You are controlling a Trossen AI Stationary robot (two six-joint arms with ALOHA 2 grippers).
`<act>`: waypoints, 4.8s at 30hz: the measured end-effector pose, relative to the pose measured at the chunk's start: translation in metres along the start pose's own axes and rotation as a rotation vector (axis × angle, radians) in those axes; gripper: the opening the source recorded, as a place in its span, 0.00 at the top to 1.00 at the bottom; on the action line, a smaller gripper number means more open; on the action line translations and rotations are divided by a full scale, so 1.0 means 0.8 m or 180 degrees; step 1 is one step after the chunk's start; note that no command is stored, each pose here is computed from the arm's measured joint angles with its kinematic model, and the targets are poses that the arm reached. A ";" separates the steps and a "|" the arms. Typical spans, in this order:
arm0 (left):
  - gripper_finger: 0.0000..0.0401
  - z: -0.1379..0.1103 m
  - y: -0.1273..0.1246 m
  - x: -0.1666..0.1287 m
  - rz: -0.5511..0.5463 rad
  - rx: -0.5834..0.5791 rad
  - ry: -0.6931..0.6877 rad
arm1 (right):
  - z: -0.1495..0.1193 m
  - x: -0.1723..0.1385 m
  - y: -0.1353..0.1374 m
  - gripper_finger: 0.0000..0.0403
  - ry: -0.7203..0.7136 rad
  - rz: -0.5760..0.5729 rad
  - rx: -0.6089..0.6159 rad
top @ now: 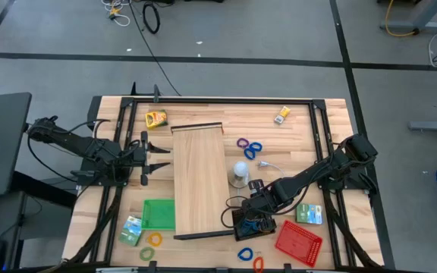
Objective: Pick & Place Office Desk Supplies
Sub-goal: Put the black bin on the shelf
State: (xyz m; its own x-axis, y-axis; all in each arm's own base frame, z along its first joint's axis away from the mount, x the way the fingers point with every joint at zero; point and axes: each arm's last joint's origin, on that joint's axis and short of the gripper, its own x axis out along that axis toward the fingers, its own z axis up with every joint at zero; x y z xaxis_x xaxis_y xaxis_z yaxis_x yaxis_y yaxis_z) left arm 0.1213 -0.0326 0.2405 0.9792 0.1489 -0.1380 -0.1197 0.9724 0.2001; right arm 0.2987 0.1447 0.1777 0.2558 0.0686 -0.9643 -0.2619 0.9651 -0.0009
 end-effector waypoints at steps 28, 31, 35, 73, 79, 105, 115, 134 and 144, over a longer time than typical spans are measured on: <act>0.54 0.000 0.000 0.000 0.0000 -0.0012 -0.0002 | 0.004 0.000 -0.004 0.96 -0.0095 0.0023 -0.0072; 0.54 0.000 0.000 0.000 -0.0001 -0.0012 -0.0002 | 0.004 0.000 -0.003 0.96 -0.0096 0.0022 -0.0077; 0.54 0.000 0.000 0.000 -0.0001 -0.0012 -0.0002 | 0.004 0.000 -0.003 0.97 -0.0095 0.0026 -0.0068; 0.54 -0.008 -0.004 0.006 -0.0026 0.0036 0.0225 | 0.020 -0.049 0.004 0.98 0.0214 0.0051 -0.0078; 0.54 -0.007 -0.005 0.006 -0.0023 0.0020 0.0200 | 0.019 -0.049 0.000 0.98 0.0281 0.0040 -0.0096; 0.54 -0.008 -0.005 0.006 -0.0061 0.0023 0.0206 | 0.009 -0.095 -0.010 0.99 0.0080 0.0007 0.0109; 0.54 -0.008 -0.005 0.006 -0.0065 0.0013 0.0213 | 0.008 -0.101 -0.017 0.99 0.0061 0.0111 0.0144; 0.54 -0.008 -0.006 0.006 -0.0137 0.0011 0.0221 | 0.005 -0.112 -0.032 0.99 0.0095 0.0538 0.0302; 0.54 -0.009 -0.006 0.006 -0.0134 0.0014 0.0222 | -0.003 -0.156 -0.051 0.99 -0.0310 0.0940 0.0483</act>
State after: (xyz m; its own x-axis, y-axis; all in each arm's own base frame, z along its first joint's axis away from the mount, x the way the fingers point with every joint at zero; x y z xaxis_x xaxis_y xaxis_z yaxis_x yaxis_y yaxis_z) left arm 0.1258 -0.0353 0.2322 0.9695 0.1203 -0.2136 -0.0778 0.9773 0.1971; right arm 0.2752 0.0960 0.2976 0.2791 0.3674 -0.8872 -0.1983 0.9261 0.3210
